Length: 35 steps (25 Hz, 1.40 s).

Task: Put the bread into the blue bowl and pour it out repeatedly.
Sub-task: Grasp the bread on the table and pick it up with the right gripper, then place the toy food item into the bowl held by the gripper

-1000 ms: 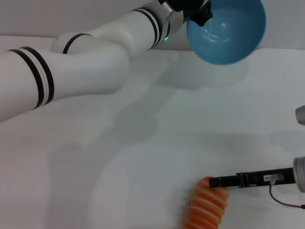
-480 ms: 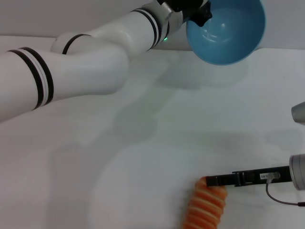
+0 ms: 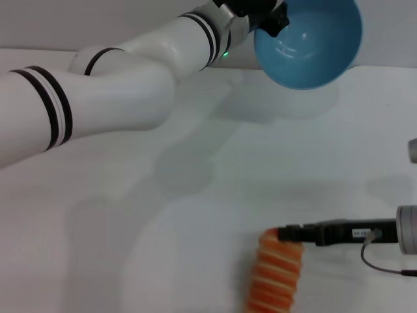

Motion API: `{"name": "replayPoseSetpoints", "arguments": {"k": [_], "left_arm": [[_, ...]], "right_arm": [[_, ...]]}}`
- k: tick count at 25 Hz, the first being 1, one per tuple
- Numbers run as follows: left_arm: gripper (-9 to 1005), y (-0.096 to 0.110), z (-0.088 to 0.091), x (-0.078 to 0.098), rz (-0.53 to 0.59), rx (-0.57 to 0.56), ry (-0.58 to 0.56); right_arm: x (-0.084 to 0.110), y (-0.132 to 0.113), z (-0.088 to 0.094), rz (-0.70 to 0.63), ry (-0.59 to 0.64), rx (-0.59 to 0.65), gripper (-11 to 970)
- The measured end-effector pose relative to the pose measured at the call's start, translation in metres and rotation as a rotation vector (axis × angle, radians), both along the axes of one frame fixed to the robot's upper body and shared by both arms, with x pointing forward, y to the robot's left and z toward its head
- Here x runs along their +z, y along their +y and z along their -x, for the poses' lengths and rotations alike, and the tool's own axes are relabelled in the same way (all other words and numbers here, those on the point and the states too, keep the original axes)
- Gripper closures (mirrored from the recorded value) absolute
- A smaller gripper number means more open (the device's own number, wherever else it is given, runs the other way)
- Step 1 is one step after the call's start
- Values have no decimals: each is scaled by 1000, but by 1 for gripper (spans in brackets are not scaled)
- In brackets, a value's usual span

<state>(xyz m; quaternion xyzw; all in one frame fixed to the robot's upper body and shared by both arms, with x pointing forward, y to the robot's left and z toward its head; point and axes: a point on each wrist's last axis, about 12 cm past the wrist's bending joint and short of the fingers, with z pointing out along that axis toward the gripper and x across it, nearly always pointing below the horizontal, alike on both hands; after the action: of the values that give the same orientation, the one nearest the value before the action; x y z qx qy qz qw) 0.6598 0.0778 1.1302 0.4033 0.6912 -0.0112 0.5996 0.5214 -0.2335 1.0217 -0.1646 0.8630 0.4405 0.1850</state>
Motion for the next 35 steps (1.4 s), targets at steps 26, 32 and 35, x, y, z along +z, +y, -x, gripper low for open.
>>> {"name": "replayPoseSetpoints", "arguments": {"k": [26, 32, 35], "left_arm": [[995, 9, 5, -14, 5, 25, 90], [995, 27, 7, -35, -35, 72, 206], [997, 30, 10, -41, -45, 81, 260]], "right_arm": [[85, -2, -39, -157, -458, 84, 832], [123, -34, -50, -171, -609, -1, 872], [131, -54, -51, -166, -651, -78, 889]]}}
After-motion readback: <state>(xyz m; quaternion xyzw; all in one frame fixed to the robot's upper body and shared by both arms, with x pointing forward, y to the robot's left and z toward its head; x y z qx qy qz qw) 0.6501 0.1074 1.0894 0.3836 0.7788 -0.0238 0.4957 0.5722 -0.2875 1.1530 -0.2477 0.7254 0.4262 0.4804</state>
